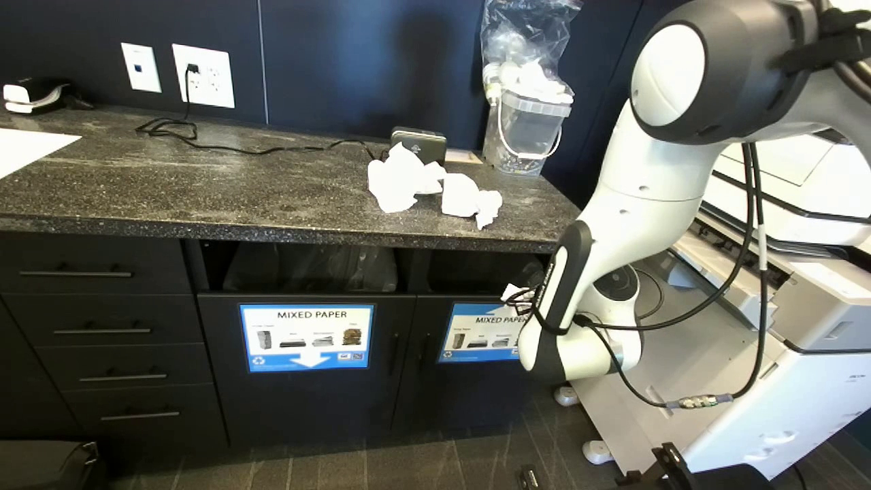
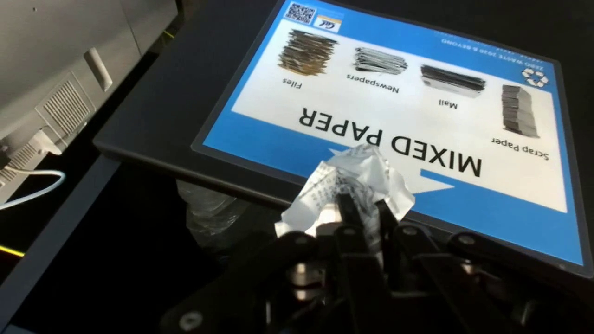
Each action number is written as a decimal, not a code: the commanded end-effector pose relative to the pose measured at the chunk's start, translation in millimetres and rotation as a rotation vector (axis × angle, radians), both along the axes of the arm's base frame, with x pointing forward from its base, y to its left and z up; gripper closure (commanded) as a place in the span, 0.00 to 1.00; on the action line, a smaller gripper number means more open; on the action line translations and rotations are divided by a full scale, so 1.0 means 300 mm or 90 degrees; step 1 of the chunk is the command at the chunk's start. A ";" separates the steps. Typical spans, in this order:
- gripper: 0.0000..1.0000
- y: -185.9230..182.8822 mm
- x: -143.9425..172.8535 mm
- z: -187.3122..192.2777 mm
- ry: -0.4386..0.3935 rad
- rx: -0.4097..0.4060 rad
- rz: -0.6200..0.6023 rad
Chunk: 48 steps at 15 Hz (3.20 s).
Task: Throw two of the papers on the countertop into the bin on the right
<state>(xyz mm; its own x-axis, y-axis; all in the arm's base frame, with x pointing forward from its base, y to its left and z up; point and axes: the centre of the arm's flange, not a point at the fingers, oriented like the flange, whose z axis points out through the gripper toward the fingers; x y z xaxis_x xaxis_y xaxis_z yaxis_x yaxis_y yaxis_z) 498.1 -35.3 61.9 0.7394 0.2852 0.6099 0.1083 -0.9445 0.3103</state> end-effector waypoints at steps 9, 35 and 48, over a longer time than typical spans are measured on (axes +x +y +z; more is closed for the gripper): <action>0.96 -0.120 0.201 0.096 -0.107 -0.054 0.176; 0.96 -0.144 0.448 -0.236 -0.188 0.052 0.200; 0.05 -0.114 0.387 -0.283 -0.258 0.181 0.141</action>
